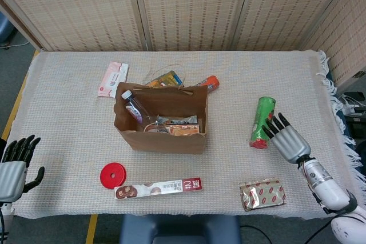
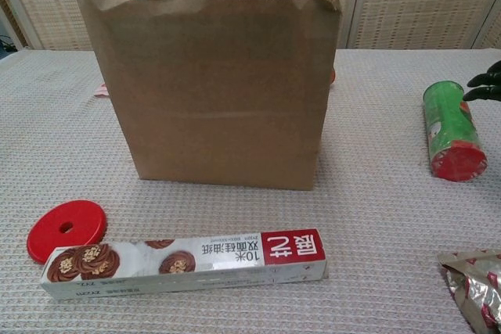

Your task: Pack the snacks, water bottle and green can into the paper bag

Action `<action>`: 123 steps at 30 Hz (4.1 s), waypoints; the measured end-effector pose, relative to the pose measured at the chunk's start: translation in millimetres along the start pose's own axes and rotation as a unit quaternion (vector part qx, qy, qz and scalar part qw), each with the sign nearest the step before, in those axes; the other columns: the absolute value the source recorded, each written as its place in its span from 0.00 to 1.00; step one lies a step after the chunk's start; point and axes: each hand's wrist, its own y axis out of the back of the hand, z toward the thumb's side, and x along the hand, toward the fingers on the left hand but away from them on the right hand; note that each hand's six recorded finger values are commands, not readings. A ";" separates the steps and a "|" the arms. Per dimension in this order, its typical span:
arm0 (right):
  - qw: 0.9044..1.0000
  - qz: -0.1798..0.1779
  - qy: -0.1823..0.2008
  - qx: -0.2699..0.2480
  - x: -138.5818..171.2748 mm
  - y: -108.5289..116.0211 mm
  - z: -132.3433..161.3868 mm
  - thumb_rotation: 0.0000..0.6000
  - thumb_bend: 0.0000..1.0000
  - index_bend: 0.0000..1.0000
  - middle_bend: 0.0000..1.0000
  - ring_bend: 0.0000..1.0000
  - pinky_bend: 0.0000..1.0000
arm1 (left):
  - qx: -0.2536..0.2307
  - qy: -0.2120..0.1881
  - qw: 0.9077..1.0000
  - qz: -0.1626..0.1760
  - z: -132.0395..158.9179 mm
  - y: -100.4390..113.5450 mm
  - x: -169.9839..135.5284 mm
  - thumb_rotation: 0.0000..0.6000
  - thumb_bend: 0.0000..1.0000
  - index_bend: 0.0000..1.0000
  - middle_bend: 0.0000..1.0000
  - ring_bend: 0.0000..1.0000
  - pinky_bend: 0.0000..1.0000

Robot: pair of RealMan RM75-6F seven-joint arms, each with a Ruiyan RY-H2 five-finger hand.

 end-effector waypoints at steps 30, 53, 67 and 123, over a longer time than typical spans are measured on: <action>0.991 0.027 0.010 0.134 -65.8 -1.4 48.7 1.00 0.00 0.00 0.00 0.00 0.00 | -0.004 0.000 1.000 0.000 -0.7 0.1 -0.2 1.00 0.45 0.05 0.00 0.00 0.00; 0.987 -0.005 0.028 0.160 -101.2 2.8 78.2 1.00 0.11 0.43 0.39 0.35 0.30 | -0.010 -0.001 1.000 -0.002 -1.5 0.3 -0.3 1.00 0.45 0.05 0.00 0.00 0.00; 0.988 -0.095 0.041 0.115 -90.3 32.7 71.2 1.00 0.31 0.82 0.68 0.68 0.67 | -0.011 -0.001 1.000 -0.003 -1.7 0.4 -0.3 1.00 0.45 0.05 0.00 0.00 0.00; 0.640 -0.384 0.039 -0.664 3.5 313.9 47.0 1.00 0.31 0.81 0.69 0.69 0.67 | -0.008 0.000 1.000 -0.002 -1.8 0.0 0.0 1.00 0.45 0.05 0.00 0.00 0.00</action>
